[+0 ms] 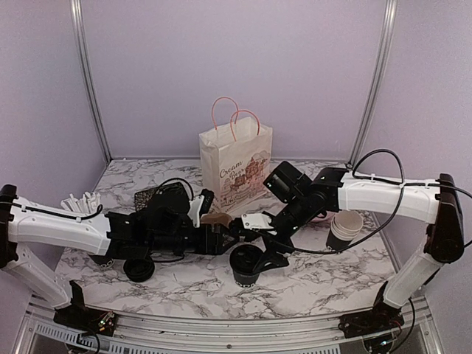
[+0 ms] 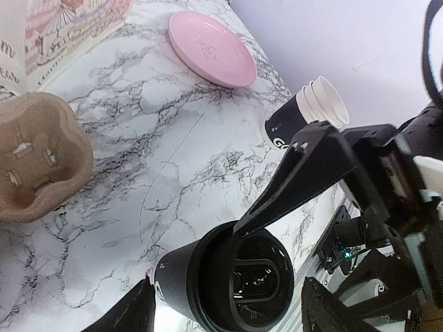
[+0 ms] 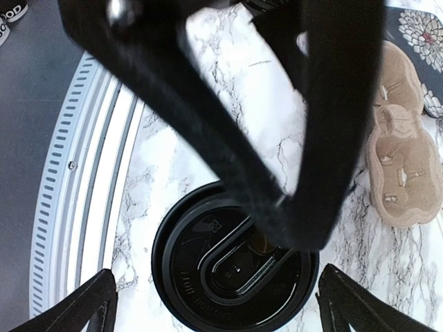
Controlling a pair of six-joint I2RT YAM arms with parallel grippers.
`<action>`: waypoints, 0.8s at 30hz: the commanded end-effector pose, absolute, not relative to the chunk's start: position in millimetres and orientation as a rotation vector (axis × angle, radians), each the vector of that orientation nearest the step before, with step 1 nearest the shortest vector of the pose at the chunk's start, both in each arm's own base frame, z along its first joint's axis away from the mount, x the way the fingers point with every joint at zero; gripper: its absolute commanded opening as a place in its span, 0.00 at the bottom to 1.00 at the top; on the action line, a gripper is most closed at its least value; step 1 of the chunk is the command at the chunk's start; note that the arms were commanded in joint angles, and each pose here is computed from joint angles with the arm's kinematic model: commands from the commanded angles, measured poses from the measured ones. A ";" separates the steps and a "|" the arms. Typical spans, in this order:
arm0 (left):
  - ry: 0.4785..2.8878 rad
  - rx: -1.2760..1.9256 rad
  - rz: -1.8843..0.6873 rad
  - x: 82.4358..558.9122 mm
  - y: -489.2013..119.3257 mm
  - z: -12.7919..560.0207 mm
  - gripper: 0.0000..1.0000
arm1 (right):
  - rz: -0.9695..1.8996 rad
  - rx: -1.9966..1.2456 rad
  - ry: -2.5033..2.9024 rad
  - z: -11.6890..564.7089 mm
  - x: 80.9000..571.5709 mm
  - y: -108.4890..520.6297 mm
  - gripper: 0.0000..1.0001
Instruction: Pack the takeout coffee
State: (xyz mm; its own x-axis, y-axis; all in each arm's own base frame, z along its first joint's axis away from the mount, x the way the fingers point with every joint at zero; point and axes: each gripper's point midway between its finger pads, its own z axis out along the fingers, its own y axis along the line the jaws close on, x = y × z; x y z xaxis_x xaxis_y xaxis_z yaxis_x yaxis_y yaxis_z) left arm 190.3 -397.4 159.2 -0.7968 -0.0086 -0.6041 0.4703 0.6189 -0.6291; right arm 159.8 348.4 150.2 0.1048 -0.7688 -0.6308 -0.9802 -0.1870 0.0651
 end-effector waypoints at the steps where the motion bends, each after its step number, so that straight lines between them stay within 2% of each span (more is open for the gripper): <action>1: 2.236 0.341 -0.959 198.9 -369.8 181.3 0.73 | 0.721 -2.025 1.690 161.1 167.2 349.7 0.96; 9: 2.178 0.225 -0.836 212.0 -334.3 194.7 0.73 | 0.696 -2.057 1.710 152.1 168.0 354.4 0.91; 24: 2.205 0.213 -0.810 212.0 -328.1 180.6 0.73 | 0.618 -2.121 1.723 136.6 164.6 356.9 0.85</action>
State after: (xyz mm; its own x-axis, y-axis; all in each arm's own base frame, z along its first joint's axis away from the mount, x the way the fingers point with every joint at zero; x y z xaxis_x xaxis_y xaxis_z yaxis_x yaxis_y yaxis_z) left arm 209.9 -334.9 185.2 -0.6996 -0.1026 -0.7072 0.3978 0.7662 -0.5046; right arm 161.5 349.6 134.6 0.1459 -0.8245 -0.5467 -0.9793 -0.1987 0.0383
